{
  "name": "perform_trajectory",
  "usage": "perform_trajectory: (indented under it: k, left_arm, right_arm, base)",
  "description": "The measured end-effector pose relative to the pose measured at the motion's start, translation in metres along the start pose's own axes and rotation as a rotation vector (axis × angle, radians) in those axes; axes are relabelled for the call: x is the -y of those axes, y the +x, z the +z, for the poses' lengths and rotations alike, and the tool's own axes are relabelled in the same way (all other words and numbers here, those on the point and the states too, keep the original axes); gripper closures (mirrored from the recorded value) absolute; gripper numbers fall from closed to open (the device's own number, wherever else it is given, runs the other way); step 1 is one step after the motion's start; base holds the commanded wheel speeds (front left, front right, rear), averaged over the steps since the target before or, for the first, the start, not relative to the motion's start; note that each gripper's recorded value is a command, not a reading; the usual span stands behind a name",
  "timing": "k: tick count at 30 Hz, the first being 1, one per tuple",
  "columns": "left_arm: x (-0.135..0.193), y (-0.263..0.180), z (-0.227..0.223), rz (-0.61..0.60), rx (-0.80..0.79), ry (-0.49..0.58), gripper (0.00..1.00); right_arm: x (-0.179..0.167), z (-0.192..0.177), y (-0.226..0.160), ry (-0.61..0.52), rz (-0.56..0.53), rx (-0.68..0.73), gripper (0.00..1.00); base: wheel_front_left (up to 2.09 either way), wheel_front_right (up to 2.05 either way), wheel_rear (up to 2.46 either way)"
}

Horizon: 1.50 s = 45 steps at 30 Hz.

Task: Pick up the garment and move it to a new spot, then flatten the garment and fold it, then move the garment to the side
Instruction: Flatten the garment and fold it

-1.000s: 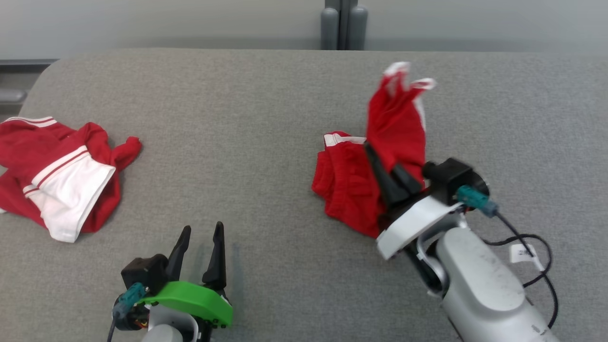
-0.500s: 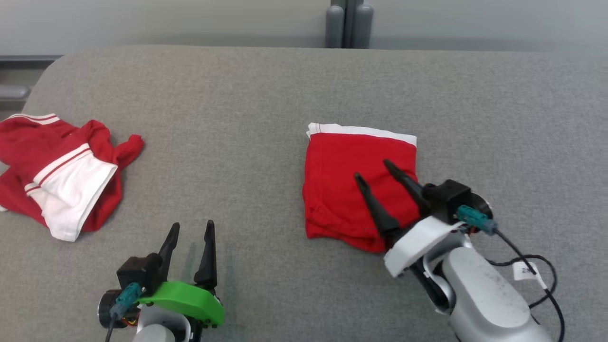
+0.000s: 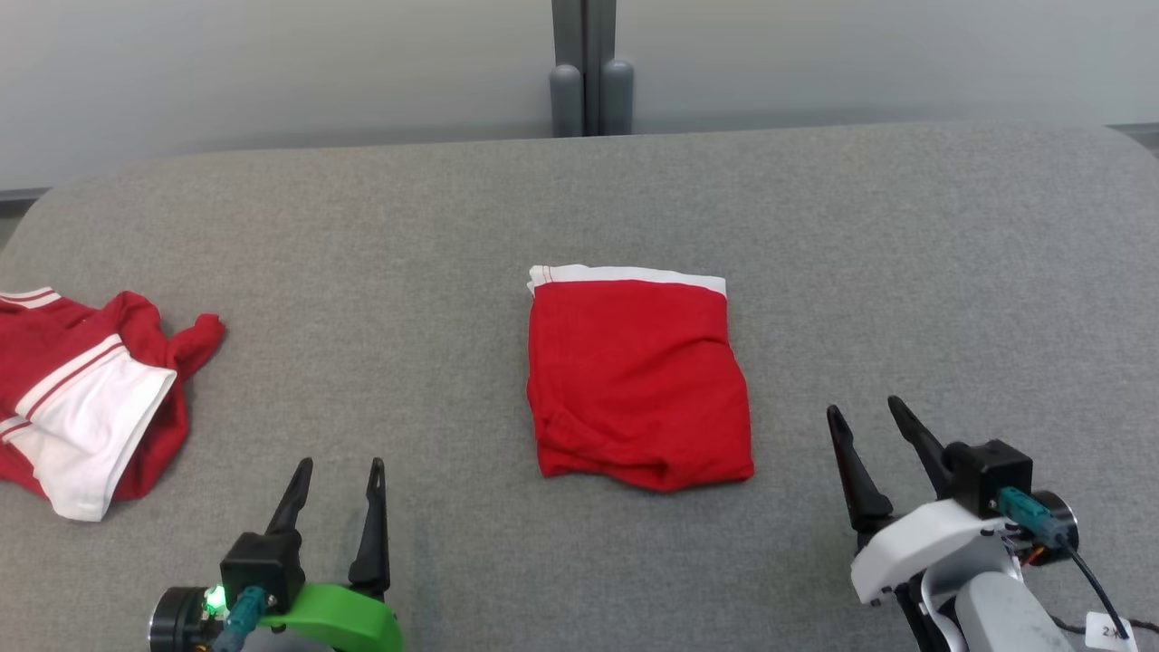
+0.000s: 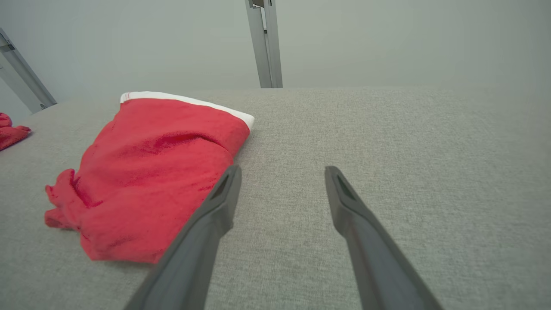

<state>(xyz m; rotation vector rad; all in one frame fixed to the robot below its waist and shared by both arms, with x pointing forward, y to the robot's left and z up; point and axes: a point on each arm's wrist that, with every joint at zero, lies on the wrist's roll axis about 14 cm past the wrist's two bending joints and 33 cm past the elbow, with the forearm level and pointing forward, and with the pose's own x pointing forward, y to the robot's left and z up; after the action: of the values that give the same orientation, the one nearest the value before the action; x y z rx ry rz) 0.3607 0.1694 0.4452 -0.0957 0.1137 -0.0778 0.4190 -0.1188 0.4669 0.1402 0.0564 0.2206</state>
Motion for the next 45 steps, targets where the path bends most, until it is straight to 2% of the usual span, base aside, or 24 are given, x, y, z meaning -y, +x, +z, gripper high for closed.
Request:
perform_trajectory:
  k: [7, 15, 16, 17, 19, 27, 33, 38, 45]
  left_arm:
    - [0.014, -0.019, -0.006, -0.017, -0.011, 0.033, 0.0]
    - [0.019, -0.019, -0.007, -0.023, -0.014, 0.03, 0.0]
    - [0.018, -0.018, -0.007, -0.021, -0.014, 0.028, 0.0]
    - [0.018, -0.017, -0.006, -0.02, -0.012, 0.025, 0.0]
    - [0.016, -0.014, -0.003, -0.016, -0.002, 0.021, 0.0]
    - [0.003, -0.01, -0.003, 0.022, -0.007, -0.005, 0.0]
    - [-0.014, -0.015, -0.008, 0.078, -0.024, -0.026, 0.0]
    - [-0.03, -0.026, -0.012, 0.136, -0.041, -0.033, 0.0]
    - [-0.042, -0.036, -0.015, 0.184, -0.05, -0.035, 0.0]
  right_arm:
    - [0.011, -0.019, -0.033, 0.038, -0.052, -0.051, 0.0]
    - [0.003, -0.02, -0.027, 0.036, -0.024, -0.055, 0.0]
    - [-0.001, -0.019, -0.023, 0.033, -0.01, -0.052, 0.03]
    - [-0.005, -0.017, -0.019, 0.027, 0.003, -0.05, 0.38]
    - [-0.017, -0.014, -0.009, 0.011, 0.047, -0.043, 1.0]
    - [-0.085, -0.009, 0.04, -0.067, 0.272, -0.039, 1.0]
    - [-0.133, -0.037, 0.06, -0.149, 0.437, -0.125, 1.0]
    - [-0.167, -0.065, 0.056, -0.182, 0.559, -0.201, 1.0]
    - [-0.207, -0.086, 0.028, -0.188, 0.709, -0.253, 1.0]
  base:
    - [0.0, 0.0, 0.0]
    - [0.0, 0.0, 0.0]
    - [0.0, 0.0, 0.0]
    - [0.0, 0.0, 0.0]
    - [0.0, 0.0, 0.0]
    - [0.0, 0.0, 0.0]
    - [0.0, 0.0, 0.0]
    - [0.0, 0.0, 0.0]
    - [0.0, 0.0, 0.0]
